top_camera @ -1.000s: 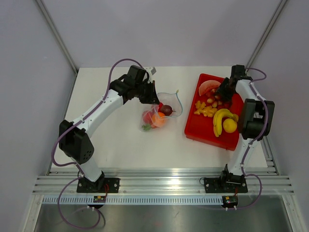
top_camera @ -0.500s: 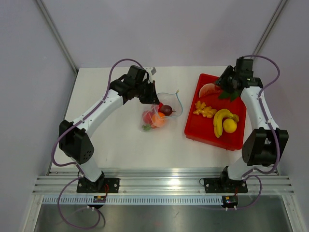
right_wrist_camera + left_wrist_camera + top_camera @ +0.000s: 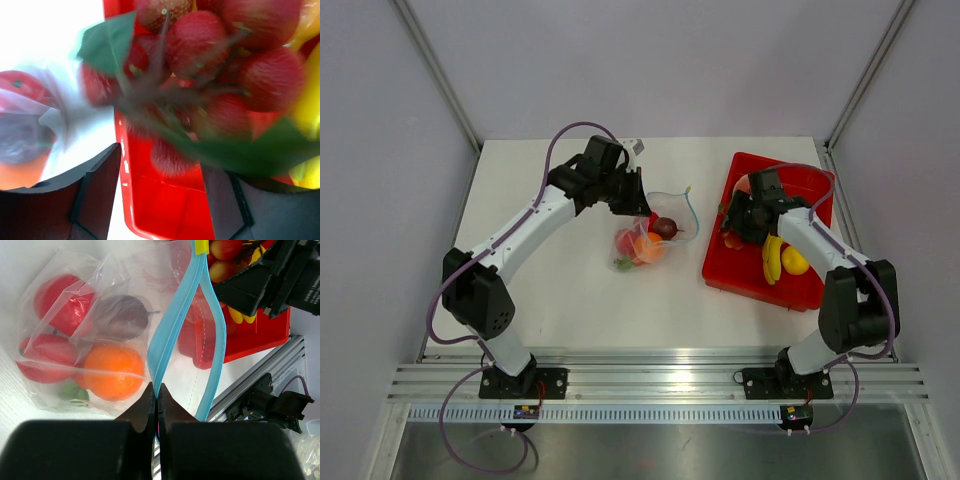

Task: Place the food in the zip-top bag and seal the zipper
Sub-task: Place the fake fruit in the bin, then pick up the fake fruit from the bin.

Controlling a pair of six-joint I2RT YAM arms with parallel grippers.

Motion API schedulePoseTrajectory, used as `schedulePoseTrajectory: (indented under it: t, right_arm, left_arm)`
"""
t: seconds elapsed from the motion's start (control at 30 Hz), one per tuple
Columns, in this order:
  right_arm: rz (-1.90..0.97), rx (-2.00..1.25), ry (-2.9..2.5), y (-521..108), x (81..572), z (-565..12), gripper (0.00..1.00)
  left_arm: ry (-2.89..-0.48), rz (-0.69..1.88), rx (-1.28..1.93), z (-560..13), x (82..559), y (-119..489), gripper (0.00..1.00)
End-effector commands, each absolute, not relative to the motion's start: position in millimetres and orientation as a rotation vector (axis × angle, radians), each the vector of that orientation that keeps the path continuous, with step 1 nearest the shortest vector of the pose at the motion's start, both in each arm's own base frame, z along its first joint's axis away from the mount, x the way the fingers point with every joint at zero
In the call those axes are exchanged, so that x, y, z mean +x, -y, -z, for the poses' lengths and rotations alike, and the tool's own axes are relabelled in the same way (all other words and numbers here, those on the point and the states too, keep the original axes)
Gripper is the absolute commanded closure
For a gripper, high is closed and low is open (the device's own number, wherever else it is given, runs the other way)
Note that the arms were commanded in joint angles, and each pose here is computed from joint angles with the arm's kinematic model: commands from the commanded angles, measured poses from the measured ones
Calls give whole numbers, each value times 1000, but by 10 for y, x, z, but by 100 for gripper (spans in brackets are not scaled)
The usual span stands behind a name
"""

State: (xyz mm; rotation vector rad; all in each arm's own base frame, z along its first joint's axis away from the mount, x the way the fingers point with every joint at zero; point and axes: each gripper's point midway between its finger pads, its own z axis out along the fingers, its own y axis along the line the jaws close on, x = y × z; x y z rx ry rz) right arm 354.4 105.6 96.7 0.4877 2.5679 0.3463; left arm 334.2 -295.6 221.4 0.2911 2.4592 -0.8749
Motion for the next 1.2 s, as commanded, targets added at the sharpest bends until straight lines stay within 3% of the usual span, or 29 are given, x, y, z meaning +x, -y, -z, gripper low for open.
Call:
schedulePoseTrajectory:
  t: [0.0,0.27,0.5,0.63,1.17]
  right_arm:
    - [-339,421,-2361,-989,3765,-1653,29]
    - [-242,446,-2225,-752,3678,-2220,31]
    - [-174,356,-2251,-752,3694,-2144,39]
    - [5,247,-2234,-699,3760,-2209,42]
    - [139,152,-2212,-708,4177,-2248,40]
  left_arm:
    - [-2380,929,333,-2391,3334,3003,100]
    - [-2383,917,338,-2372,3352,2994,100]
    - [-2387,914,341,-2348,3364,3000,100]
    - [-2384,920,336,-2367,3377,3013,100]
    - [-2311,992,333,-2827,3473,3131,100]
